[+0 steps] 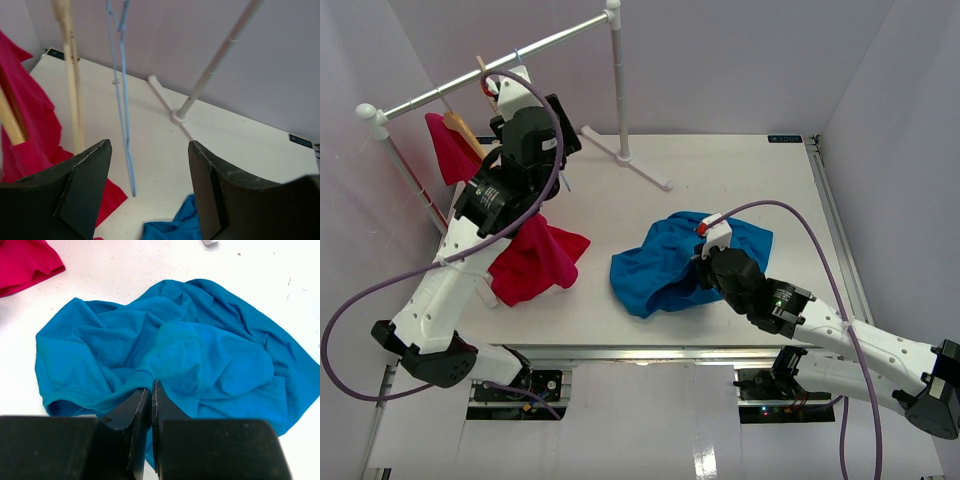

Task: Place the t-shirt on the hanger
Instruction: Pick up the hanger from the clothesline.

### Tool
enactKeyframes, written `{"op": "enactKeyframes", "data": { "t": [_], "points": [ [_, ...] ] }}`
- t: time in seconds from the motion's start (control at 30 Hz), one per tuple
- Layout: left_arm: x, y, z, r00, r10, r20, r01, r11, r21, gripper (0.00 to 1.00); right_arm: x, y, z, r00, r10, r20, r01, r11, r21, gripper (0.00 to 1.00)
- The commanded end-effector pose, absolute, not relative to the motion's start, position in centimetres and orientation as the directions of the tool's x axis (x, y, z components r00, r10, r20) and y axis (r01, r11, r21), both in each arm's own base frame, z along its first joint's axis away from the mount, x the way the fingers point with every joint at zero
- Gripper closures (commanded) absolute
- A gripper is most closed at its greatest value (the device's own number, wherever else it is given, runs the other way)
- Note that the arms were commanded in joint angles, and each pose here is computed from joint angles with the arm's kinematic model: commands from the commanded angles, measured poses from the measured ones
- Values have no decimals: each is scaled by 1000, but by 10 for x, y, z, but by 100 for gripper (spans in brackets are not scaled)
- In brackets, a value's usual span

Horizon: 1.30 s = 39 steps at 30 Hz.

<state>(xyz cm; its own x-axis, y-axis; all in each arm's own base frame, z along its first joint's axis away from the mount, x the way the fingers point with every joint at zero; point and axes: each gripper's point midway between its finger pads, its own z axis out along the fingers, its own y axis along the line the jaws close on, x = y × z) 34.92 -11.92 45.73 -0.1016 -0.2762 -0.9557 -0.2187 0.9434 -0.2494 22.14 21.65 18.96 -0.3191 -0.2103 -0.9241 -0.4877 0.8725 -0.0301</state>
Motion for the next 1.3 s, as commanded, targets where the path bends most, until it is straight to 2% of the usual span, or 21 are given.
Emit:
{"op": "enactKeyframes", "data": {
  "t": [0.0,0.53,0.8,0.9,1.03,1.27],
  "points": [
    [356,-83,426,-183,-229,-956,-322,933,-161,28,221,222,201,-288,-152,-945,-505,863,15,92],
    [389,-41,388,-233,-236,-943,-386,913,-133,41,218,218,193,-292,-164,-942,-507,862,7,92],
    [398,-39,404,-209,-216,-954,-350,927,-133,63,219,219,190,-296,-176,-939,-509,861,-1,92],
    [401,-41,407,-210,-202,-956,-342,932,-122,77,219,219,189,-297,-178,-938,-509,861,-2,92],
    [401,-38,413,-206,-194,-959,-353,929,-112,100,218,219,188,-296,-178,-938,-512,859,-1,92],
    [391,-28,441,-155,-193,-969,-377,918,-123,100,220,219,186,-298,-186,-936,-508,861,-9,92]
  ]
}}
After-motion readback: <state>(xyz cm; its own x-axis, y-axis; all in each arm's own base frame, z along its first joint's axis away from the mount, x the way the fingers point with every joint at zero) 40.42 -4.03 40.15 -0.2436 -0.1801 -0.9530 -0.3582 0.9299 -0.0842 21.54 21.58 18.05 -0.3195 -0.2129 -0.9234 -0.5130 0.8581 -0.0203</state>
